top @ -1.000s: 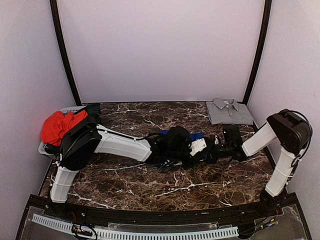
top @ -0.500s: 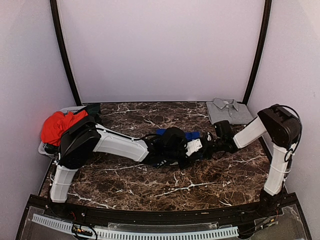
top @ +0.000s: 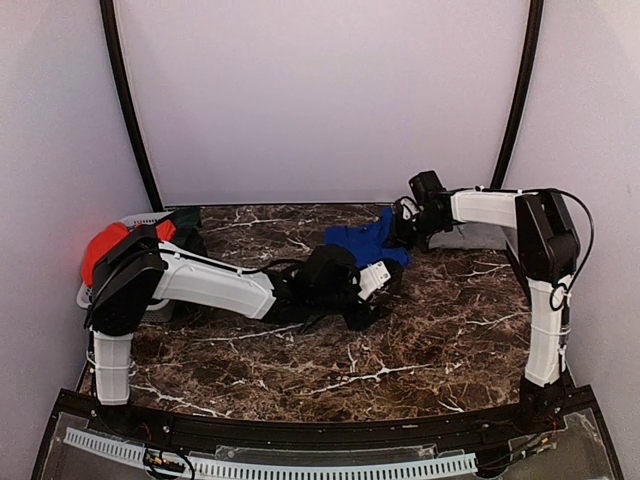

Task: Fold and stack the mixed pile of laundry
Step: Place the square-folded T-shirt at the corner of the board.

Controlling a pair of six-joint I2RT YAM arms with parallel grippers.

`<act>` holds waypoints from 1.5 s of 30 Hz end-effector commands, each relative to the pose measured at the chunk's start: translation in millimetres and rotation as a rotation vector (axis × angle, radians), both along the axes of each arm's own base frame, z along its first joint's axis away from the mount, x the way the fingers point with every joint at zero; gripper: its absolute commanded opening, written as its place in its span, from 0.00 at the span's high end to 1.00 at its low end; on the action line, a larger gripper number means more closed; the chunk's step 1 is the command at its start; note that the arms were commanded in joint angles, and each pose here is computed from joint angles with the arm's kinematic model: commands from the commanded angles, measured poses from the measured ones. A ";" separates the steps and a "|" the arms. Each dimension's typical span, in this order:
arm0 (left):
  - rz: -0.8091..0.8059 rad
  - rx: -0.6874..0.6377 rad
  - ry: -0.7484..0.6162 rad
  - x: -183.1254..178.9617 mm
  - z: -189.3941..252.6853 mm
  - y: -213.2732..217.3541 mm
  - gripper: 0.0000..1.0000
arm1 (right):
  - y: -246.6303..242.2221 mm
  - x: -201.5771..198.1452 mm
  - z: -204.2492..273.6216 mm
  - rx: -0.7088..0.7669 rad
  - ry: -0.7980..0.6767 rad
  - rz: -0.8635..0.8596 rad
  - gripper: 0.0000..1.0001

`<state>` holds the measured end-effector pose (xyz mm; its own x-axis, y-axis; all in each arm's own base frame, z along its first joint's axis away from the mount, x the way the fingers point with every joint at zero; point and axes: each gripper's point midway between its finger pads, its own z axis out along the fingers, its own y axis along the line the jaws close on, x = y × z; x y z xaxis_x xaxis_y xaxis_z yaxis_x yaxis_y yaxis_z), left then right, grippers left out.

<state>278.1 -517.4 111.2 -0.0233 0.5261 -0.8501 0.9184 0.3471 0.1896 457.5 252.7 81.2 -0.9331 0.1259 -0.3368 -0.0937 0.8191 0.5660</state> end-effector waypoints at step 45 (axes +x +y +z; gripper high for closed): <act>0.050 0.019 0.308 -55.0 -11.8 61.6 0.01 | -197.1 132.8 149.9 -0.630 -0.401 -0.077 1.00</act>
<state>226.2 -456.8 86.2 -0.3125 0.5447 -0.7782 0.9126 0.3996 -0.0868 585.1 73.3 183.6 -0.7872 -0.1687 -0.5931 -0.1527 0.9852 -0.0776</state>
